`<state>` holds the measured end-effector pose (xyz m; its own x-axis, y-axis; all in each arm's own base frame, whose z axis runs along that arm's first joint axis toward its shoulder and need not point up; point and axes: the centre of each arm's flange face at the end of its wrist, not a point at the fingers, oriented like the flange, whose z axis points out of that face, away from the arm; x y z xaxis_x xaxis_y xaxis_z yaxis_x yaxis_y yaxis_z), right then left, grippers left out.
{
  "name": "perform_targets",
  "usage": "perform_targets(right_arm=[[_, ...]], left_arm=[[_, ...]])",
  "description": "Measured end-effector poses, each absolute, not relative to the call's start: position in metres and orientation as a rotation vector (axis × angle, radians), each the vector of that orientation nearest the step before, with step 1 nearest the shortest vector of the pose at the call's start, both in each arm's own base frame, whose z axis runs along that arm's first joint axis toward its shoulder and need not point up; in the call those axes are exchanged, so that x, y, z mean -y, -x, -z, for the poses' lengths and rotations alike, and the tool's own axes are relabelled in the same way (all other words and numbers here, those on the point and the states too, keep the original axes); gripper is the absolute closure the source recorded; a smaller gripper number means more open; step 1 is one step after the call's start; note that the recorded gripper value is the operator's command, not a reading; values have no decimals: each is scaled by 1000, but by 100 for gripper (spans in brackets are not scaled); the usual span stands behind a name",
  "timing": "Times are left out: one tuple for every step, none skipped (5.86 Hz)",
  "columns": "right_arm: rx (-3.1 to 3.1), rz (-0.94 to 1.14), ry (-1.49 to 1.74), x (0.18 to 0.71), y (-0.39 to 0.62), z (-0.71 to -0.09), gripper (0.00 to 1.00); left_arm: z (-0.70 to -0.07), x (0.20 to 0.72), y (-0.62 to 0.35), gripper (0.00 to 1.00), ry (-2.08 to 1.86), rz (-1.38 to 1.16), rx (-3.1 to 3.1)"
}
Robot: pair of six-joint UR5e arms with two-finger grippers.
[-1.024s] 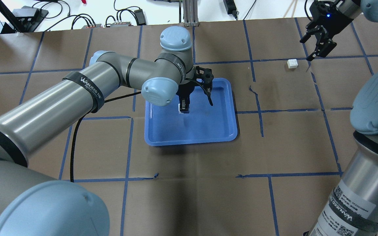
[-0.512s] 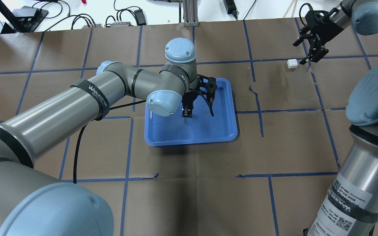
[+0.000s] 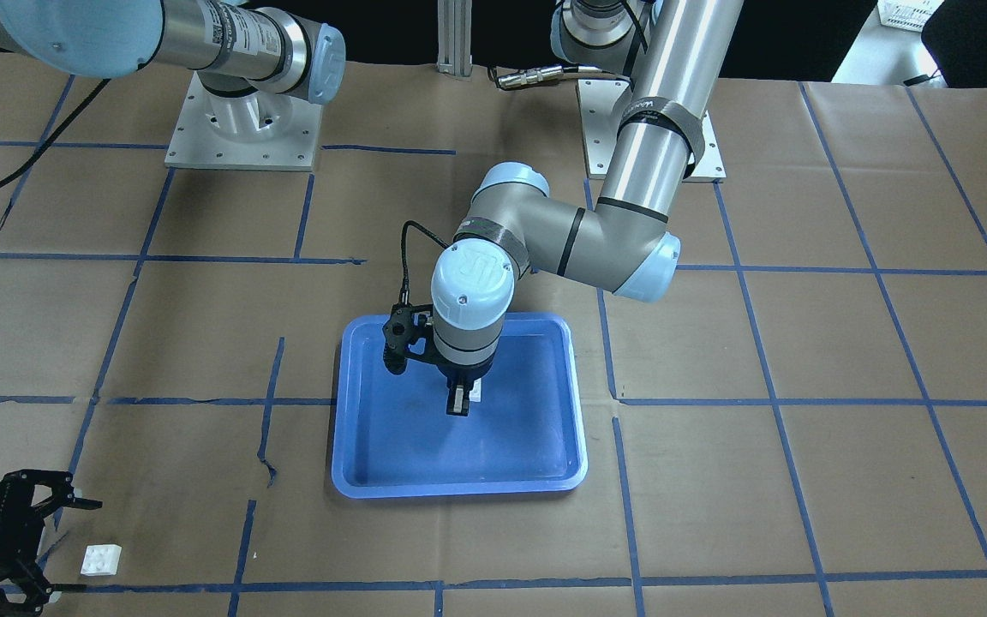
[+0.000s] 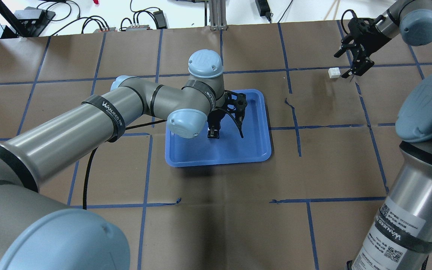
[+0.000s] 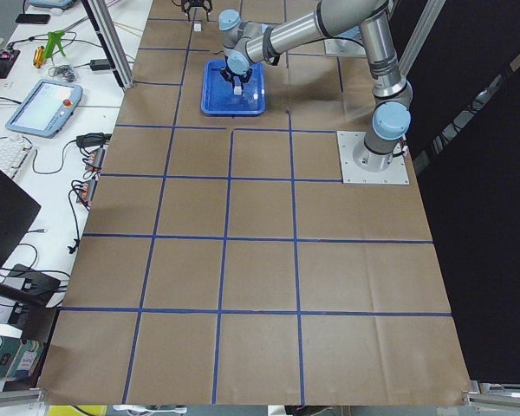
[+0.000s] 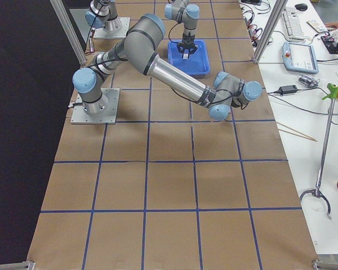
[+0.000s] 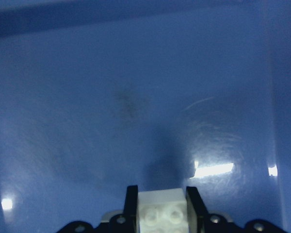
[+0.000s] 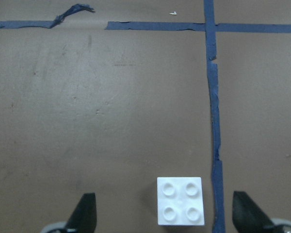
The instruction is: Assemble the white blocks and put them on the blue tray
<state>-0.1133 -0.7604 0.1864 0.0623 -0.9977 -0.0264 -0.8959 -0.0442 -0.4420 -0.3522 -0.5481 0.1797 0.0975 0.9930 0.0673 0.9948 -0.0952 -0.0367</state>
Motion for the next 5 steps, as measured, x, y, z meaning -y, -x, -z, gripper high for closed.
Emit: perform_targets(right_arm=[[-1891,406,1994,757,113,-179,0],[-1890,402,1991,754,113,-173,0],[-1894,404,1992,752,115,-169,3],[-1898,408,1991,751,116,-167,14],[-1900,415,1993,751,117,-167,32]], left_arm=[[-177,547,352,70,2254,46,2076],[-176,546,352,41,2239,48,2089],[-176,545,351,1,2232,50,2094],[-176,545,352,1,2225,45,2101],[-177,544,352,1,2210,41,2102]])
